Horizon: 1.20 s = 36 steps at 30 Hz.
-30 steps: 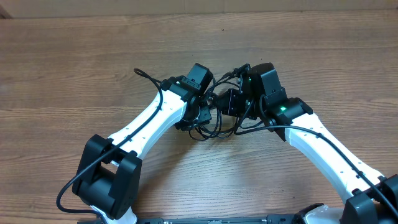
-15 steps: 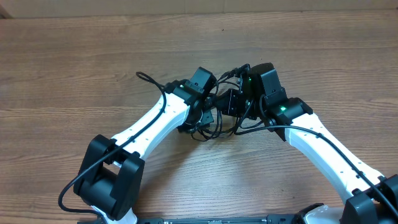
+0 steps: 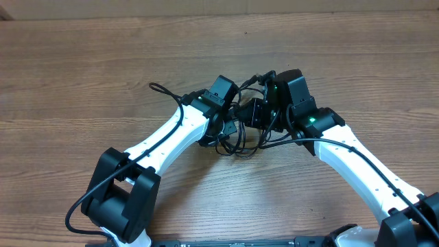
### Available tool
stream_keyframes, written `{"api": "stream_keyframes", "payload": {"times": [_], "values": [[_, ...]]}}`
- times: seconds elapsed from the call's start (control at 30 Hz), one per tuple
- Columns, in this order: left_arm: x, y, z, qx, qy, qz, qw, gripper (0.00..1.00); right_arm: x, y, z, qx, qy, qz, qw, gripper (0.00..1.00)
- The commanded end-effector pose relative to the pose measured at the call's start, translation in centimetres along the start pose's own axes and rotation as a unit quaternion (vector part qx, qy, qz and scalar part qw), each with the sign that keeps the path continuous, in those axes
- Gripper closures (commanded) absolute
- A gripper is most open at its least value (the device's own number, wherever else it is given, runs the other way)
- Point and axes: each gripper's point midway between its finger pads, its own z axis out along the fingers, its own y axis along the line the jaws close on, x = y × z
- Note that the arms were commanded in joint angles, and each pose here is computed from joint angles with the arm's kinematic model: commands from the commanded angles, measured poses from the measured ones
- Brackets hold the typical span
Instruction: Untangle cables
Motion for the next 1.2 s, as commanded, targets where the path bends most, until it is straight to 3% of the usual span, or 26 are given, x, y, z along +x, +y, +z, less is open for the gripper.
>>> {"api": "stream_keyframes", "payload": {"times": [0.0,0.17,0.3,0.37,0.5,0.7,0.87,0.93,0.97,1.03,1.17], "values": [[-0.2,0.1,-0.5,-0.003,-0.018,0.0,1.0,0.96,-1.1,2.5,-1.4,-0.032,-0.019,-0.018,0.999,0.96],[-3.0,0.4,-2.7,0.007,-0.053,0.01,0.999,0.96,-0.6,1.8,-1.4,-0.016,-0.009,-0.009,1.0,0.95],[-6.0,0.7,-6.7,0.036,-0.088,-0.005,0.995,0.96,-0.2,-0.8,-1.4,0.048,-0.012,0.009,0.999,0.93],[-8.2,1.0,-9.9,0.063,-0.116,-0.026,0.991,0.96,0.1,-3.6,-1.9,0.118,-0.019,0.023,0.993,0.92],[-9.5,-0.2,-13.0,0.137,-0.128,-0.037,0.982,0.96,0.8,-5.4,-2.2,0.162,-0.012,0.031,0.986,0.9],[-10.2,0.2,-13.6,0.143,-0.14,-0.043,0.979,0.96,1.1,-5.6,-2.0,0.166,-0.005,0.034,0.986,0.86],[-10.4,0.7,-13.5,0.128,-0.146,-0.045,0.98,0.96,1.3,-5.2,-1.9,0.152,0.002,0.034,0.988,0.73],[-10.5,1.0,-13.5,0.119,-0.152,-0.03,0.981,0.87,1.6,-4.4,-1.6,0.13,0.013,0.035,0.991,0.63],[-10.3,1.3,-13.3,0.108,-0.153,-0.013,0.982,0.61,1.8,-3.9,-1.5,0.117,0.02,0.036,0.992,0.55],[-10.0,2.5,-12.9,0.077,-0.148,-0.017,0.986,0.39,1.8,-3.9,-1.5,0.116,0.021,0.036,0.992,0.49],[-8.8,4.8,-11.8,0.023,-0.125,-0.024,0.992,0.33,1.6,-4.3,-1.6,0.128,0.013,0.035,0.991,0.4]]}}
